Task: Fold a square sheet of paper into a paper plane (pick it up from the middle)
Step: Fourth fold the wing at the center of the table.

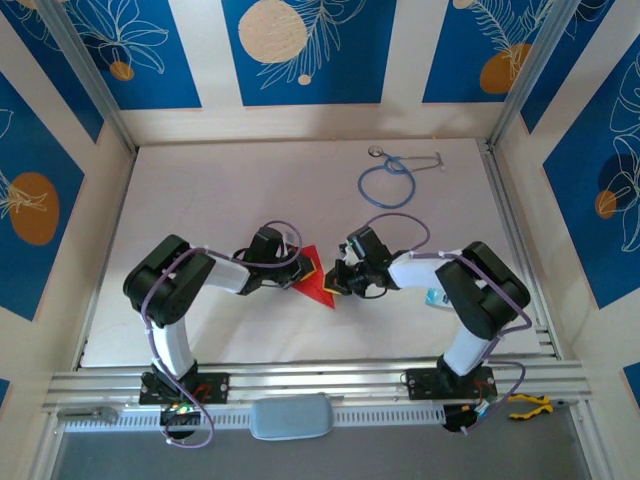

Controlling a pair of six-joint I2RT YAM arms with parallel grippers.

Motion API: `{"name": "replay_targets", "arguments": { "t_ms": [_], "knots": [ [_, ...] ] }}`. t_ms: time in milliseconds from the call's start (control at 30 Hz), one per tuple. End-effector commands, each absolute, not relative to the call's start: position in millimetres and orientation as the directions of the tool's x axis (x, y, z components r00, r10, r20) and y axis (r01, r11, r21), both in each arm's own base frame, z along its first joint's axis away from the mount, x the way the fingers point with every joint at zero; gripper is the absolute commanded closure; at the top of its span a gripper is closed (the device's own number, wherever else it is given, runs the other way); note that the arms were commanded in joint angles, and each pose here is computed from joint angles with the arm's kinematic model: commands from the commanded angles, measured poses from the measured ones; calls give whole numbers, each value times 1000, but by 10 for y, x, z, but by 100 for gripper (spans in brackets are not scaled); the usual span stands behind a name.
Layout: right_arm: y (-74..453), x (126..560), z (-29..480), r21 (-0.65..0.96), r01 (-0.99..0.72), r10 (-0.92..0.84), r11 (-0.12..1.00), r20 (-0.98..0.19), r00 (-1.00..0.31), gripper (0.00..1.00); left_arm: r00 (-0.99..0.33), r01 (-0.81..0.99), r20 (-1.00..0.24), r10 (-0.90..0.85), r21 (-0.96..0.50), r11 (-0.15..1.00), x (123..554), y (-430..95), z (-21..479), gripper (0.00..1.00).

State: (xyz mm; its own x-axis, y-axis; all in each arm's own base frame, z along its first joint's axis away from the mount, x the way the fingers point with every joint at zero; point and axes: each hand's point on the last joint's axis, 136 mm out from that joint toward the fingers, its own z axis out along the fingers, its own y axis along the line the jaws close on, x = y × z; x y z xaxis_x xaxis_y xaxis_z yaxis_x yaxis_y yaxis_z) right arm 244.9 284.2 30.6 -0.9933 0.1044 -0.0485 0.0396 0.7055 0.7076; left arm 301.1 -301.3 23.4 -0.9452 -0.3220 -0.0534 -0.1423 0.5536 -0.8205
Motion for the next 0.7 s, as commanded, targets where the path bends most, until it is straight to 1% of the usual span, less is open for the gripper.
{"name": "replay_targets", "arguments": {
  "t_ms": [0, 67, 200, 333, 400, 567, 667],
  "knots": [
    [2979, 2441, 593, 760, -40, 43, 648, -89, -995, 96, -946, -182, -32, -323, -770, 611, 2893, -2916, 46, 100],
    [3063, 2447, 631, 773, -55, 19, 632, -87, -996, 96, -945, -185, -31, -326, -770, 610, 2894, -2914, 43, 100],
    [3131, 2439, 483, 751, -42, 8, 659, -63, -998, 95, -946, -183, -30, -324, -775, 605, 2894, -2927, 54, 100],
    [3024, 2441, 236, 701, 10, 42, 713, -29, -999, 95, -945, -181, -32, -324, -776, 604, 2898, -2928, 62, 100],
    [2981, 2415, 146, 694, 26, 47, 720, -11, -999, 95, -946, -180, -32, -323, -777, 603, 2894, -2927, 68, 100],
    [2836, 2262, -82, 645, 72, 58, 761, 43, -997, 96, -947, -170, -37, -319, -785, 596, 2906, -2944, 109, 100],
    [2770, 2193, -165, 628, 89, 66, 773, 60, -996, 97, -952, -134, -60, -301, -801, 584, 2934, -2987, 218, 100]
  ]
}}
